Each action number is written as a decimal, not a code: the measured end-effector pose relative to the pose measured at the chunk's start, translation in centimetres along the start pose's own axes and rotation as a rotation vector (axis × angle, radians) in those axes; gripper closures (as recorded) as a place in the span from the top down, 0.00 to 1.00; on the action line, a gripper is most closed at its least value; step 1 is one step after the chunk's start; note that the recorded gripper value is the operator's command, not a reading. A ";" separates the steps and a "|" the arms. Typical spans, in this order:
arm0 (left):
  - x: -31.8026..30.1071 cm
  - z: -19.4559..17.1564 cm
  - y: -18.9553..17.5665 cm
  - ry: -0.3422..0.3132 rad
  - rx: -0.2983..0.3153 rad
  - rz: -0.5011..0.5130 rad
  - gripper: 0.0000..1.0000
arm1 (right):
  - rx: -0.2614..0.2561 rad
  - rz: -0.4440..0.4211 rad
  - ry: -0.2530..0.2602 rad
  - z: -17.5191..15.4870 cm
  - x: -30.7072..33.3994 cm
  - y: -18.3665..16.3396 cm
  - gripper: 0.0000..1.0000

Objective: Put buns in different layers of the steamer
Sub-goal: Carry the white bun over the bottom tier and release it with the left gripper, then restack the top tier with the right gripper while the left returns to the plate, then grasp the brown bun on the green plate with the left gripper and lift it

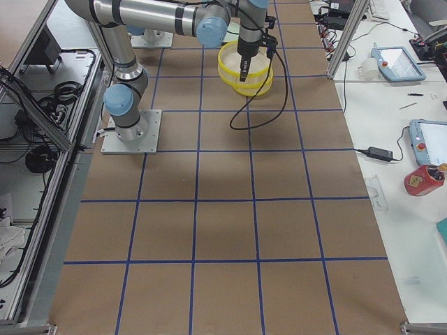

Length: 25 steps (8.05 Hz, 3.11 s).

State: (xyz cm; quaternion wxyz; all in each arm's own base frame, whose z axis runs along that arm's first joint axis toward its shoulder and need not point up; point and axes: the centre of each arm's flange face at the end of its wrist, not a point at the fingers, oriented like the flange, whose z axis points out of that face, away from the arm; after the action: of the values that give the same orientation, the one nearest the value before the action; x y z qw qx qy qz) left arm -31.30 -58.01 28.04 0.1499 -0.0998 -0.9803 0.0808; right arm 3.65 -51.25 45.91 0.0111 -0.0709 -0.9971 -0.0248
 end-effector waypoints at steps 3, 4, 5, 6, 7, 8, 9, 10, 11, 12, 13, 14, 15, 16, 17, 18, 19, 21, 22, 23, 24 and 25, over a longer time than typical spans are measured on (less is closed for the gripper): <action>-5.3 -3.3 0.6 -0.116 -0.112 0.051 1.00 | -0.010 0.013 -0.005 0.9 -1.0 -0.6 0.10; -7.8 -4.6 1.0 -0.119 -0.158 0.066 1.00 | -0.007 0.008 -0.003 1.6 -2.7 -1.0 0.10; -10.3 -6.0 1.5 -0.117 -0.200 0.080 1.00 | 0.005 0.001 0.004 2.7 -5.4 -1.7 0.10; -12.8 -7.4 2.1 -0.127 -0.245 0.109 1.00 | 0.019 -0.001 0.010 4.2 -8.3 -2.4 0.10; -15.2 -8.3 2.8 -0.151 -0.298 0.175 1.00 | 0.037 0.003 0.010 5.8 -11.2 -3.0 0.10; -17.5 -8.7 3.6 -0.159 -0.349 0.248 1.00 | 0.050 0.004 0.010 7.4 -13.9 -3.4 0.10; -19.8 -8.4 4.8 -0.145 -0.402 0.309 1.00 | 0.058 0.004 0.011 9.3 -16.4 -3.7 0.10; -21.9 -7.5 6.4 -0.125 -0.455 0.340 1.00 | 0.062 0.002 0.012 10.7 -18.1 -3.9 0.10; -23.3 -6.3 8.1 -0.115 -0.509 0.350 1.00 | 0.059 -0.001 0.011 12.0 -19.1 -4.2 0.10; -24.0 -5.3 9.4 -0.110 -0.555 0.354 1.00 | 0.051 -0.007 0.010 13.0 -19.9 -4.3 0.10; -24.6 -4.6 10.4 -0.120 -0.607 0.356 1.00 | 0.046 -0.012 0.010 13.6 -20.4 -4.3 0.10; -25.1 -4.1 10.9 -0.129 -0.644 0.357 1.00 | 0.037 -0.015 0.011 14.2 -20.7 -4.3 0.10; -25.4 -3.4 11.4 -0.127 -0.671 0.355 1.00 | 0.026 -0.017 0.008 14.8 -20.9 -4.4 0.10; -25.7 -2.4 11.9 -0.116 -0.696 0.351 1.00 | 0.016 -0.018 0.004 15.2 -21.0 -4.4 0.10; -25.9 -1.7 12.4 -0.107 -0.716 0.346 1.00 | 0.011 -0.019 0.002 15.4 -21.0 -4.5 0.10; -26.3 -1.1 12.9 -0.097 -0.733 0.339 1.00 | 0.007 -0.020 0.002 15.6 -21.1 -4.4 0.10; -26.7 -0.5 13.6 -0.085 -0.748 0.328 1.00 | 0.004 -0.020 0.002 15.8 -21.0 -4.4 0.10; -27.3 0.4 14.7 -0.066 -0.772 0.310 0.95 | 0.001 -0.020 0.003 15.9 -21.0 -4.3 0.10; -27.5 0.6 14.8 -0.061 -0.775 0.302 0.72 | 0.000 -0.021 0.003 16.0 -21.1 -4.3 0.10; -27.5 0.7 14.9 -0.056 -0.773 0.296 0.65 | -0.002 -0.021 0.004 16.2 -21.1 -4.4 0.10; -27.5 0.7 14.8 -0.053 -0.769 0.293 0.56 | -0.003 -0.022 0.004 16.3 -21.1 -4.4 0.10; -27.5 0.7 14.7 -0.050 -0.764 0.289 0.51 | -0.004 -0.024 0.004 16.3 -21.1 -4.4 0.10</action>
State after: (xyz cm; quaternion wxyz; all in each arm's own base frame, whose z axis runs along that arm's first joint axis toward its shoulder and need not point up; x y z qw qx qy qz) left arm -3.26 -49.93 16.99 0.0651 -0.2829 -0.9191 -0.2665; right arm 23.58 -57.74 28.87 0.0127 -0.0590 -0.9978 -0.0271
